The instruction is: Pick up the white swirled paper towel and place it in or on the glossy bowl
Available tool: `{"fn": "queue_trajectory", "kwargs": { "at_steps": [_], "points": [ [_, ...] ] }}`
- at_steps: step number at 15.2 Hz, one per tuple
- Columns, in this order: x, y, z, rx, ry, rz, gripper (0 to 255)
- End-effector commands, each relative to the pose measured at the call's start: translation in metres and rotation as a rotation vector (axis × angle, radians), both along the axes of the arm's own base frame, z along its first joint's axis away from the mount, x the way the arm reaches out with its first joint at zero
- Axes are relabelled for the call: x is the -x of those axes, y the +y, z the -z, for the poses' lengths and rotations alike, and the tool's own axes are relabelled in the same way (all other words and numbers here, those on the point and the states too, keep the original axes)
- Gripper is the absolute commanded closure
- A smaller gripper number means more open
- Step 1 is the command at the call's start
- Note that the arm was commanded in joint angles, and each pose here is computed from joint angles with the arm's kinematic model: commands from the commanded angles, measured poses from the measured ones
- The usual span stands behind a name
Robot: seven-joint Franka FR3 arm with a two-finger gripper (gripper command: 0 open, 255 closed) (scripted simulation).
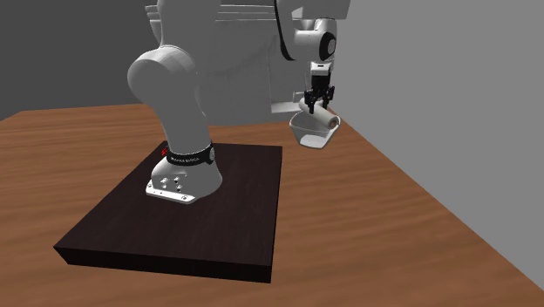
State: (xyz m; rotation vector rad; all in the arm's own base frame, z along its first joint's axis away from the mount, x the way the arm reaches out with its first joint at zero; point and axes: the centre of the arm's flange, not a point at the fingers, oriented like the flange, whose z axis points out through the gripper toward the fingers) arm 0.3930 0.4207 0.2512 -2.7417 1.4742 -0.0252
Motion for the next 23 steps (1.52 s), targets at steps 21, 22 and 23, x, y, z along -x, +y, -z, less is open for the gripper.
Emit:
{"fn": "queue_trajectory", "kwargs": {
  "at_steps": [21, 22, 23],
  "points": [
    [0.001, -0.002, -0.046, 0.002, 0.0, 0.002, 0],
    [0.001, -0.002, -0.046, 0.002, 0.0, 0.002, 0],
    [0.001, -0.002, -0.046, 0.002, 0.0, 0.002, 0]
  ]
}}
